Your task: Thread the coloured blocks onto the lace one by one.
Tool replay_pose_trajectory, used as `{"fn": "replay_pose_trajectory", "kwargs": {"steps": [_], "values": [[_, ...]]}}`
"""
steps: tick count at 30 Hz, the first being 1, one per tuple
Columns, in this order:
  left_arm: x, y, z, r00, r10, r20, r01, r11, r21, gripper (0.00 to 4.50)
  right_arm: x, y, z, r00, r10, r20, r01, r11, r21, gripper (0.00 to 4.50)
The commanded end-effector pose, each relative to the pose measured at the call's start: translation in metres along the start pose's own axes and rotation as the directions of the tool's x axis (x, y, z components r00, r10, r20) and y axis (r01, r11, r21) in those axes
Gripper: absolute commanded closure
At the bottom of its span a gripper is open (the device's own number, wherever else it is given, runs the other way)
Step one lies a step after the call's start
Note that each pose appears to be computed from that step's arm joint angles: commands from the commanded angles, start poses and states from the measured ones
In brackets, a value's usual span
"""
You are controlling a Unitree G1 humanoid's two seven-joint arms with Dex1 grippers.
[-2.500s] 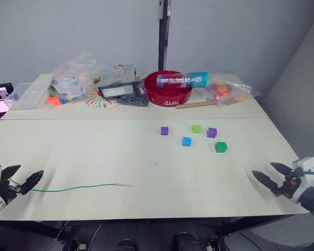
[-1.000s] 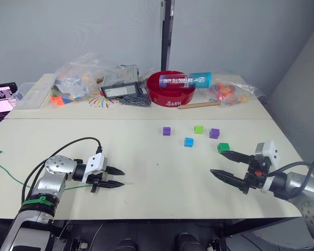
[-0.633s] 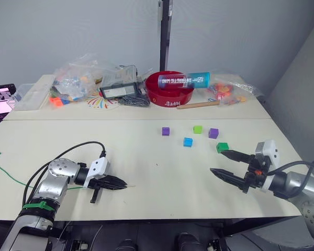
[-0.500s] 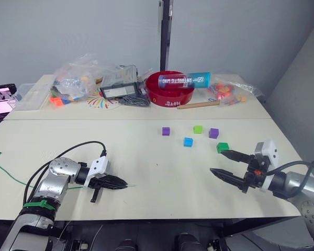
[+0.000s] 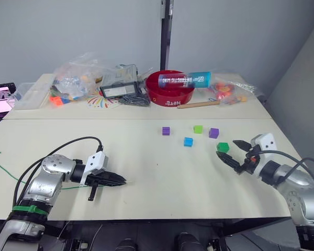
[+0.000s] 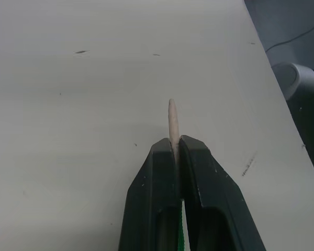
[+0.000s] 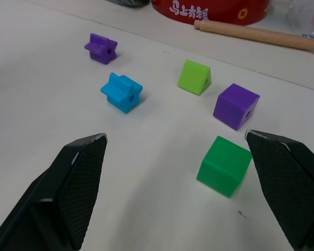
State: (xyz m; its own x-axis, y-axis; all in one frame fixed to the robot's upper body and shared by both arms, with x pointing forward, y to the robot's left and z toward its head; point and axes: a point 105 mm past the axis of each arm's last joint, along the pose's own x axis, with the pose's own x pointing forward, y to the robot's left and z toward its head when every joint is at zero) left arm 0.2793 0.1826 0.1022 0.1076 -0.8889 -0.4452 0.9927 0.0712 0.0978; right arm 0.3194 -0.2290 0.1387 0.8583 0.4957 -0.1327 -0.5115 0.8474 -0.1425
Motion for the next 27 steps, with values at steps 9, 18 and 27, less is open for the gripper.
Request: {"fn": "replay_pose_trajectory", "kwargs": {"steps": [9, 18, 27], "values": [[-0.002, -0.006, 0.013, 0.999, 0.027, 0.017, -0.027, 0.999, 0.040, 4.49, 0.034, -0.010, -0.021, 0.946, -0.325, -0.002, 0.323, 0.942, 0.094, 0.00], [-0.004, -0.003, 0.016, 1.000, 0.030, 0.008, -0.030, 0.998, 0.056, 4.49, 0.044, -0.019, -0.035, 0.908, -0.415, -0.052, 0.418, 0.899, 0.127, 0.00], [-0.005, -0.002, 0.015, 0.999, 0.033, -0.003, -0.032, 0.998, 0.052, 4.50, 0.051, -0.021, -0.030, 0.902, -0.431, -0.031, 0.430, 0.890, 0.154, 2.20]]}}
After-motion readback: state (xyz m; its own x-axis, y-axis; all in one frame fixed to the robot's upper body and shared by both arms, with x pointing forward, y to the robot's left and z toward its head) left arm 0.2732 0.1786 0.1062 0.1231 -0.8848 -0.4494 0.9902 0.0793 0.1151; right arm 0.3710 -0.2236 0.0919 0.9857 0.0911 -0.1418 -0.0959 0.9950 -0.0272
